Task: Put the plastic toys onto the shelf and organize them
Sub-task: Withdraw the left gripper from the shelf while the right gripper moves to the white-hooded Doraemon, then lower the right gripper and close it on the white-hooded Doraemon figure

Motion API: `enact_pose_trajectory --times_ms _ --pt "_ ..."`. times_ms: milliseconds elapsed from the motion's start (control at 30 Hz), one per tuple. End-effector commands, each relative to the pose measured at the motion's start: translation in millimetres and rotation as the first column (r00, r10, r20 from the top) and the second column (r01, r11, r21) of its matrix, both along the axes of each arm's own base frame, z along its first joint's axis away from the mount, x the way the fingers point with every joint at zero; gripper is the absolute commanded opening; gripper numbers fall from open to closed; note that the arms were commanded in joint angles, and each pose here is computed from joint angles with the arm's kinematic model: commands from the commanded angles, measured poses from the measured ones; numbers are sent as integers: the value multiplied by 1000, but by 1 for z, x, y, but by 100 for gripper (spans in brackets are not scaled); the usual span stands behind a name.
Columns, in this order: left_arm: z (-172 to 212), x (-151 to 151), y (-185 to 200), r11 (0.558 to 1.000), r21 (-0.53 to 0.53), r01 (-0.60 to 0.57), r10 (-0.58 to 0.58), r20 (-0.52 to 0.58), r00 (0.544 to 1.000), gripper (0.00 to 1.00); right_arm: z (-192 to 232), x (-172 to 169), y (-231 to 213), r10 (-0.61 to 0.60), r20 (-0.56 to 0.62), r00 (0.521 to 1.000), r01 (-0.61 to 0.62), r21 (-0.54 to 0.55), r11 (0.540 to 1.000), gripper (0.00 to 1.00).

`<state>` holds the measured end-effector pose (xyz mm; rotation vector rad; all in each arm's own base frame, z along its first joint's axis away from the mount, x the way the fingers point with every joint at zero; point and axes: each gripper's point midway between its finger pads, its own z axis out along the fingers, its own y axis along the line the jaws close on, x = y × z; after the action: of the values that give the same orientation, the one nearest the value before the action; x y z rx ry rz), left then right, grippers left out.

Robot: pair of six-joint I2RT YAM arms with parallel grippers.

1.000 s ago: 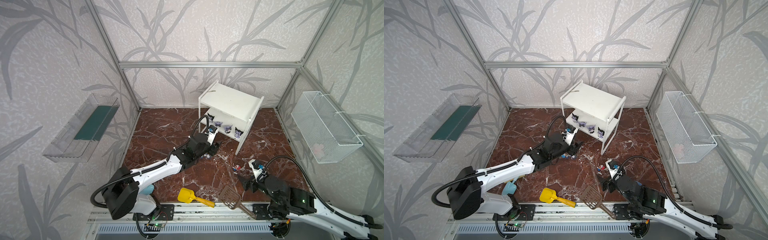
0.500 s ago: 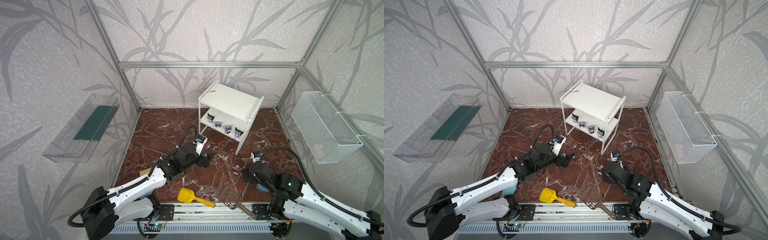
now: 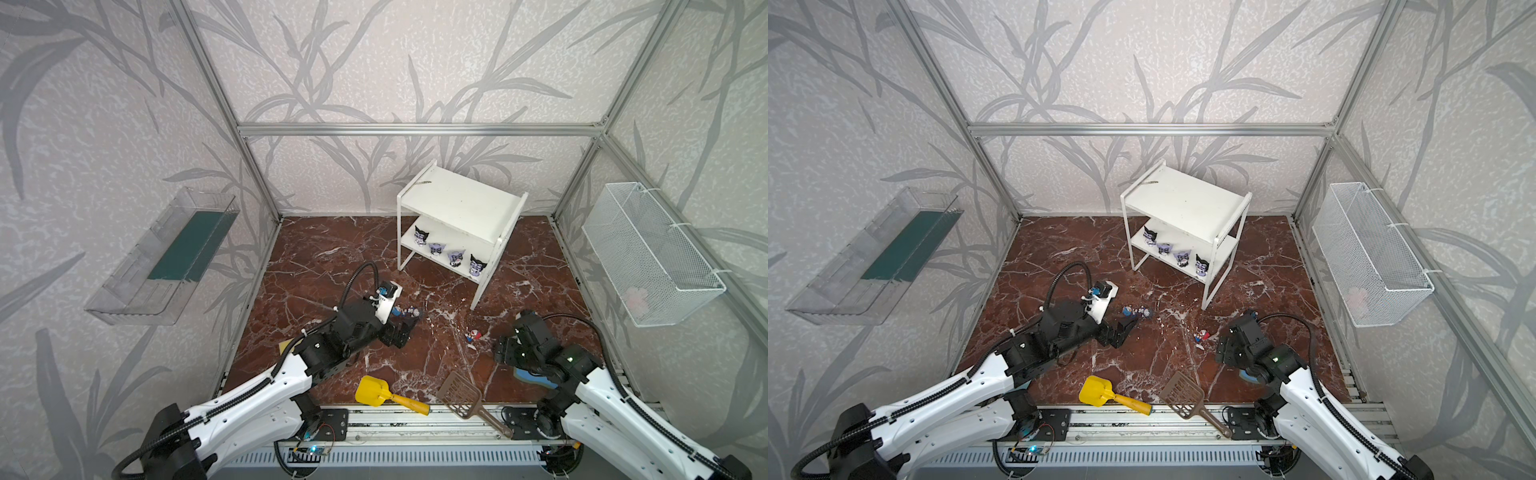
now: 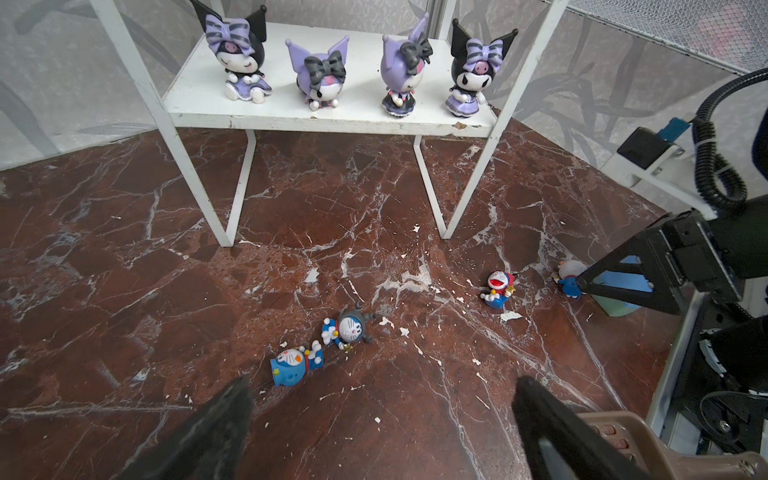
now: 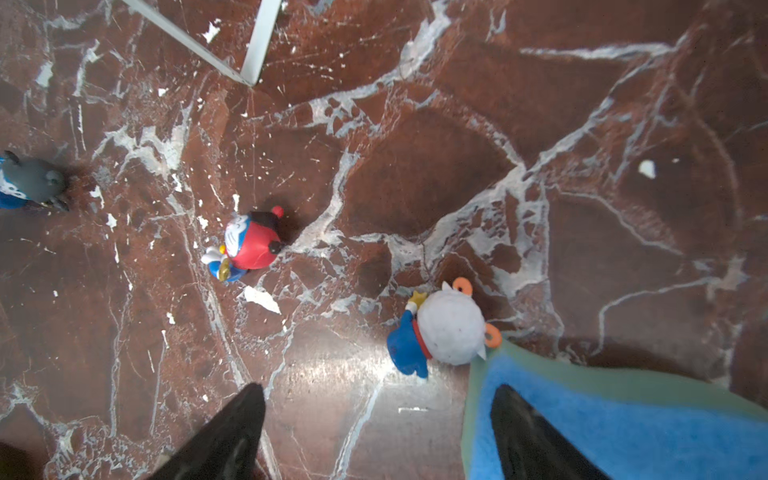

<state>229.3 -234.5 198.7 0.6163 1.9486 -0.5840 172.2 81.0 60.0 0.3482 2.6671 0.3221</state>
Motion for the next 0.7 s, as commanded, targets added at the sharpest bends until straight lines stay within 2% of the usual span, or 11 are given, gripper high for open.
enact_pose_trajectory --times_ms 0,267,533,667 --pt "-6 -4 6 1000 2 -11 11 -13 1000 99 -2 11 12 37 10 999 -37 61 997 85" --pt "-8 -5 9 1000 2 -19 19 -11 1000 99 -15 20 4 18 -29 999 -16 48 999 87" --pt "-10 -4 7 1000 3 -17 17 -12 1000 99 -12 28 31 84 4 996 -83 179 980 84" --pt "-11 -3 3 1000 1 -6 6 -19 1000 99 -17 23 26 105 -13 994 -102 140 985 83"
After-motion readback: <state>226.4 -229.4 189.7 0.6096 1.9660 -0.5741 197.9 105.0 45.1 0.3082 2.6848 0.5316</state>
